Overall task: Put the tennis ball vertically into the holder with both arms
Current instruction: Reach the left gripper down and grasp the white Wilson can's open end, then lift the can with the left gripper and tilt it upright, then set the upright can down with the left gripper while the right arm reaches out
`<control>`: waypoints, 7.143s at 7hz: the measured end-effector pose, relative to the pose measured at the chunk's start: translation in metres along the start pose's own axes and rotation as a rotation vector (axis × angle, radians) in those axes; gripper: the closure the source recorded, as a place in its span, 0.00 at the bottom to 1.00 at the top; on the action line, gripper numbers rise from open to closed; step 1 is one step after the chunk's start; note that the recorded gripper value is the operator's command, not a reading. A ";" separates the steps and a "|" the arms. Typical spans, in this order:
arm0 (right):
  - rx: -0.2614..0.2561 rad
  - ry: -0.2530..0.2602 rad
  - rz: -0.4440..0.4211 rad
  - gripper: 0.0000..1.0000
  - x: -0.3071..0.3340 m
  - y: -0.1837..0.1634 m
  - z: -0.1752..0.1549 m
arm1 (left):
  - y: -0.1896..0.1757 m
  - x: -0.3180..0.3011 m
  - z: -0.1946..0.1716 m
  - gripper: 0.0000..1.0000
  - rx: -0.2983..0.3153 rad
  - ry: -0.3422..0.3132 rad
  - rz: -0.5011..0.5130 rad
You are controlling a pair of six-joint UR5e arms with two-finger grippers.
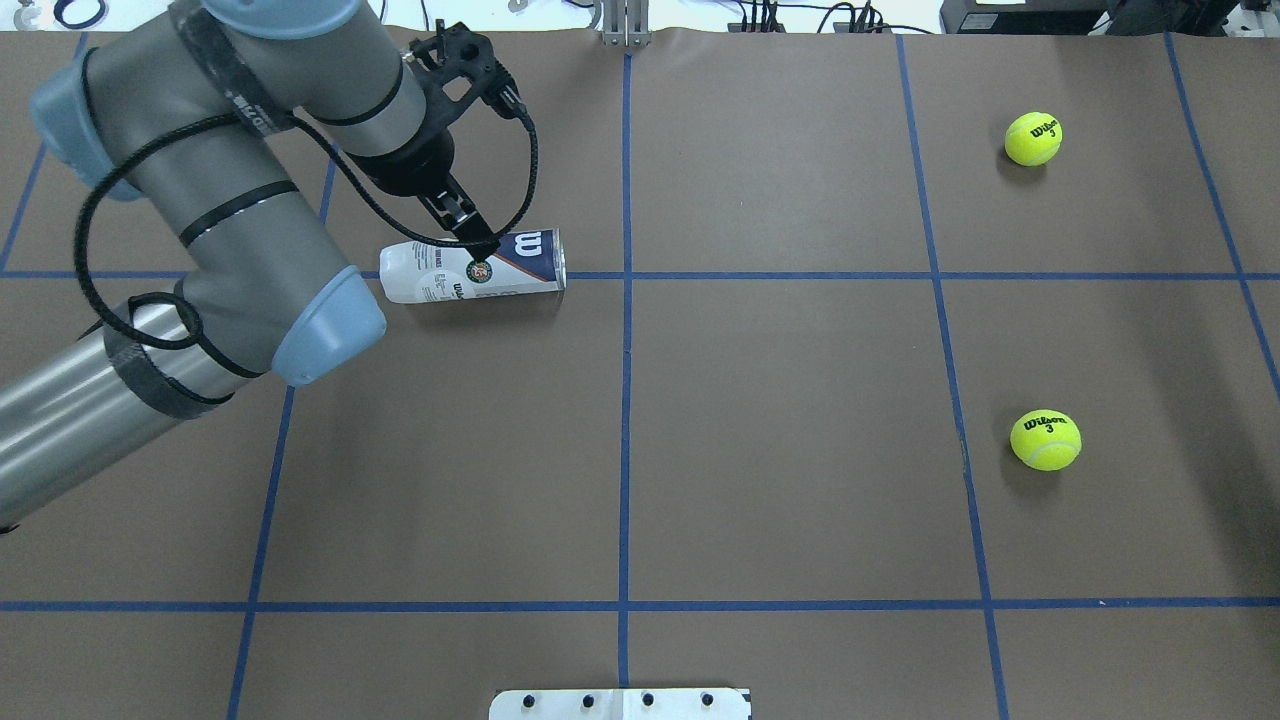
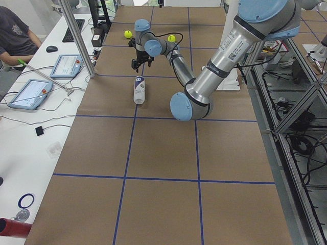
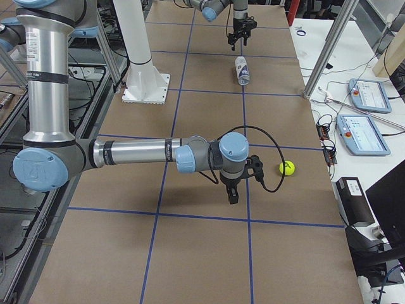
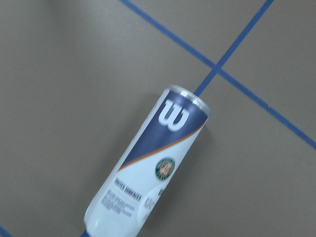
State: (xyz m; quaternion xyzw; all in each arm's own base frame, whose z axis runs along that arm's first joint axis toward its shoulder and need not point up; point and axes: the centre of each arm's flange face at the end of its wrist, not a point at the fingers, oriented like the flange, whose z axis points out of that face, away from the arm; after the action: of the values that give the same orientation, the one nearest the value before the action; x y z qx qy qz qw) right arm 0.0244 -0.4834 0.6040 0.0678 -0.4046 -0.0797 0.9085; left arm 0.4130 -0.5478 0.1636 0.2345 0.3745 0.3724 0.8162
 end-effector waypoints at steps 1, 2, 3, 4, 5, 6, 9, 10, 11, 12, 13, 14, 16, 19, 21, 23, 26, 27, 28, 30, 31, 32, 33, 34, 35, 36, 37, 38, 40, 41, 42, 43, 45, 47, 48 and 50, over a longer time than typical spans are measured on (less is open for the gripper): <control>0.000 0.000 -0.001 0.00 0.000 -0.001 0.000 | -0.015 0.015 0.002 0.00 0.006 -0.007 0.007; 0.001 0.000 -0.002 0.00 -0.001 -0.001 0.000 | -0.025 0.032 0.006 0.01 0.016 -0.037 0.029; 0.001 0.000 -0.002 0.00 -0.001 -0.001 0.000 | -0.033 0.050 0.015 0.01 0.022 -0.088 0.071; 0.000 0.000 -0.004 0.00 -0.001 -0.002 0.000 | -0.044 0.064 0.026 0.01 0.019 -0.135 0.132; -0.002 -0.001 -0.009 0.00 -0.004 -0.003 0.001 | -0.058 0.071 0.033 0.01 0.008 -0.156 0.192; -0.006 -0.002 -0.019 0.00 -0.008 -0.004 0.004 | -0.065 0.073 0.039 0.00 -0.008 -0.165 0.279; -0.027 -0.002 -0.040 0.00 -0.016 -0.006 0.014 | -0.068 0.061 0.071 0.00 -0.101 -0.158 0.561; -0.031 -0.002 -0.043 0.00 -0.017 -0.006 0.016 | -0.066 0.059 0.084 0.01 -0.131 -0.146 0.632; -0.034 -0.001 -0.045 0.00 -0.018 -0.006 0.018 | -0.064 0.062 0.094 0.01 -0.145 -0.135 0.667; -0.034 -0.002 -0.047 0.00 -0.019 -0.007 0.018 | -0.065 0.064 0.100 0.01 -0.136 -0.132 0.676; -0.033 -0.002 -0.048 0.00 -0.020 -0.007 0.018 | -0.066 0.061 0.108 0.01 -0.116 -0.135 0.665; -0.033 -0.003 -0.049 0.00 -0.020 -0.007 0.018 | -0.067 0.057 0.118 0.01 -0.095 -0.139 0.640; -0.033 -0.003 -0.049 0.00 -0.020 -0.007 0.018 | -0.069 0.051 0.129 0.01 -0.052 -0.146 0.608; -0.031 -0.003 -0.052 0.00 -0.021 -0.007 0.017 | -0.065 0.043 0.141 0.01 -0.063 -0.147 0.603; -0.033 -0.004 -0.052 0.00 -0.021 -0.007 0.018 | -0.063 0.038 0.148 0.01 -0.074 -0.149 0.596; -0.033 -0.004 -0.053 0.00 -0.021 -0.007 0.018 | -0.063 0.031 0.155 0.01 -0.064 -0.154 0.592; -0.033 -0.004 -0.052 0.00 -0.021 -0.007 0.018 | -0.060 0.022 0.169 0.02 -0.052 -0.157 0.591; -0.034 -0.004 -0.052 0.00 -0.021 -0.007 0.018 | -0.060 0.021 0.172 0.02 -0.052 -0.157 0.590; -0.035 -0.004 -0.053 0.00 -0.021 -0.007 0.019 | -0.059 0.020 0.174 0.02 -0.053 -0.157 0.590; -0.035 -0.004 -0.054 0.00 -0.021 -0.007 0.019 | -0.059 0.019 0.177 0.04 -0.052 -0.157 0.590; -0.036 -0.004 -0.054 0.00 -0.022 -0.007 0.019 | -0.058 0.019 0.179 0.05 -0.053 -0.157 0.590; -0.036 -0.004 -0.055 0.00 -0.022 -0.007 0.019 | -0.058 0.018 0.181 0.08 -0.055 -0.156 0.589; -0.036 -0.005 -0.055 0.00 -0.022 -0.008 0.020 | -0.058 0.018 0.181 0.14 -0.054 -0.156 0.590; -0.036 -0.005 -0.056 0.00 -0.022 -0.008 0.020 | -0.058 0.018 0.181 0.19 -0.049 -0.157 0.589; -0.036 -0.005 -0.056 0.00 -0.022 -0.008 0.020 | -0.058 0.018 0.181 0.22 -0.045 -0.157 0.581; -0.035 -0.005 -0.057 0.00 -0.023 -0.009 0.019 | -0.059 0.019 0.180 0.25 -0.034 -0.158 0.574; -0.033 -0.004 -0.060 0.00 -0.024 -0.011 0.018 | -0.060 0.020 0.178 0.25 -0.015 -0.159 0.573; -0.030 -0.004 -0.063 0.00 -0.025 -0.013 0.017 | -0.063 0.020 0.172 0.25 0.011 -0.162 0.572; -0.025 -0.003 -0.066 0.00 -0.027 -0.016 0.015 | -0.079 0.020 0.134 0.25 0.144 -0.181 0.530; -0.024 -0.003 -0.068 0.00 -0.027 -0.016 0.015 | -0.088 0.019 0.111 0.25 0.264 -0.182 0.474; -0.022 0.002 -0.070 0.00 -0.028 -0.018 0.014 | -0.095 0.021 0.090 0.25 0.399 -0.165 0.397; -0.017 0.010 -0.075 0.00 -0.029 -0.021 0.013 | -0.096 0.024 0.073 0.25 0.533 -0.128 0.320; -0.006 0.015 -0.085 0.00 -0.034 -0.029 0.008 | -0.074 0.022 0.058 0.25 0.776 -0.035 0.208; 0.010 0.010 -0.100 0.00 -0.048 -0.037 0.002 | -0.036 0.017 0.052 0.25 1.021 0.024 0.118; 0.011 0.003 -0.089 0.00 -0.066 -0.042 0.002 | -0.022 0.026 0.053 0.25 1.119 0.050 0.090; -0.004 -0.020 0.015 0.00 -0.117 -0.046 0.011 | 0.018 0.065 0.077 0.25 1.306 0.087 0.024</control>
State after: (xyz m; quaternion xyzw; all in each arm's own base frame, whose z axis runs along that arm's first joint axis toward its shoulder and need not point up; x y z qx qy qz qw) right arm -0.0649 -0.5062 0.5181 0.0623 -0.4138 -0.0743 0.9052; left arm 0.4945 -0.4936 0.1934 0.6708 0.5538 0.0867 0.4856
